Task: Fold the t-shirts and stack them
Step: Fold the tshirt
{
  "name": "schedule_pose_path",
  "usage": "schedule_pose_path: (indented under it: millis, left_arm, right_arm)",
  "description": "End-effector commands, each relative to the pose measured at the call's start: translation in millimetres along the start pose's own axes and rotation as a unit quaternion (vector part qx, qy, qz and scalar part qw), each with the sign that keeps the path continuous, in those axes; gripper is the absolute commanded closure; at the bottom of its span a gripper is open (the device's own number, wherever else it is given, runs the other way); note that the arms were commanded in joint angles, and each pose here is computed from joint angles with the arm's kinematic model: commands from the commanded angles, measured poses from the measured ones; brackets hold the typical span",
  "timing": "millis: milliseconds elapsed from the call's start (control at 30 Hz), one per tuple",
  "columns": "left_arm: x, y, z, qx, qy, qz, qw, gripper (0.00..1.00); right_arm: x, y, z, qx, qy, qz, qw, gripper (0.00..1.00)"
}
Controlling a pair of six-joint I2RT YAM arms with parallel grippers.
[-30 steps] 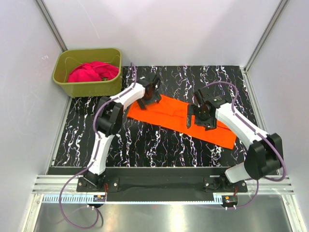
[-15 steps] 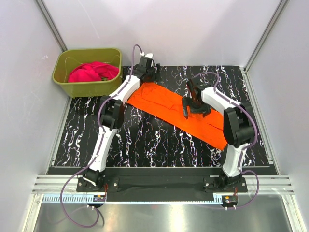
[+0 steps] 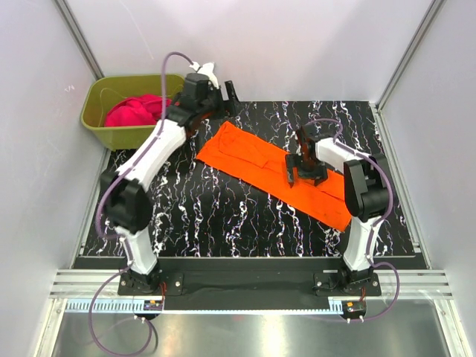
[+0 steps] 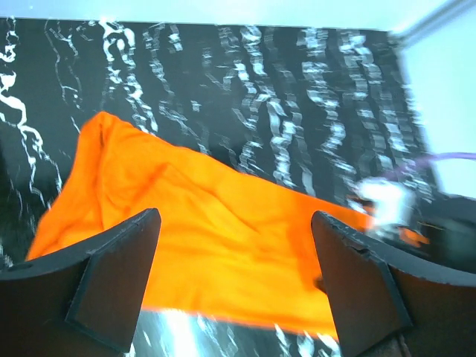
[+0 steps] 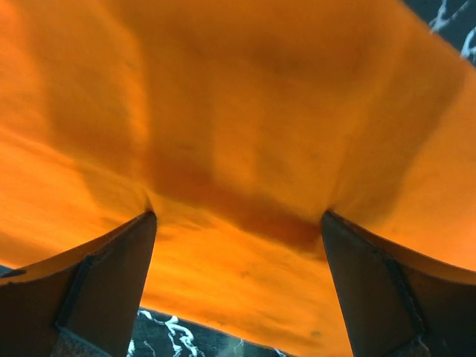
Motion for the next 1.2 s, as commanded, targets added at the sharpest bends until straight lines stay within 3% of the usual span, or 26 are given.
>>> schedule_pose_path:
  millis: [0, 200, 333, 467, 600, 700, 933, 1033, 1167]
  left_arm:
    - [29, -18, -7, 0.025, -0.015, 0.034, 0.999, 0.11]
    - [50, -67, -13, 0.044, 0.009, 0.083, 0.996, 0.12]
    - [44, -83, -25, 0.032, 0.021, 0.098, 0.994, 0.12]
    - [24, -100, -7, 0.041, 0.080, 0.119, 0.989, 0.12]
    - [6, -114, 9, 0.034, 0.140, 0.156, 0.977, 0.12]
    - [-5, -119, 16, 0.035, 0.166, 0.159, 0.973, 0.12]
    - [-51, -152, 40, 0.029, 0.214, 0.196, 0.957, 0.14]
    - [-68, -167, 53, 0.041, 0.241, 0.218, 0.945, 0.14]
    - [-99, -174, 63, 0.049, 0.224, 0.236, 0.945, 0.16]
  right_arm:
    - [-5, -19, 6, -0.024, 0.024, 0.006, 0.999, 0.00]
    - [-9, -47, 26, -0.107, 0.026, 0.042, 0.993, 0.00]
    - [-6, -71, 80, -0.172, 0.054, 0.079, 0.980, 0.00]
    - [8, -88, 139, -0.203, 0.101, 0.103, 0.968, 0.00]
    - [46, -80, 184, -0.189, 0.164, 0.085, 0.965, 0.00]
    - [73, -74, 176, -0.188, 0.173, 0.048, 0.966, 0.00]
    - [119, -76, 130, -0.085, 0.135, -0.040, 0.986, 0.00]
    - [133, -78, 105, -0.092, 0.130, -0.060, 0.985, 0.00]
    - [136, -71, 71, -0.131, 0.123, -0.075, 0.981, 0.00]
Point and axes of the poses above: each gripper's point midway between its finger pads, its own x axis back along the fingers, its own z axis along the line the jaws close on, y = z × x, the point moved 6 cm from there along x, back along the fingers, and after that the axes turned 2 degrees about -x, right-handed, at the moved point
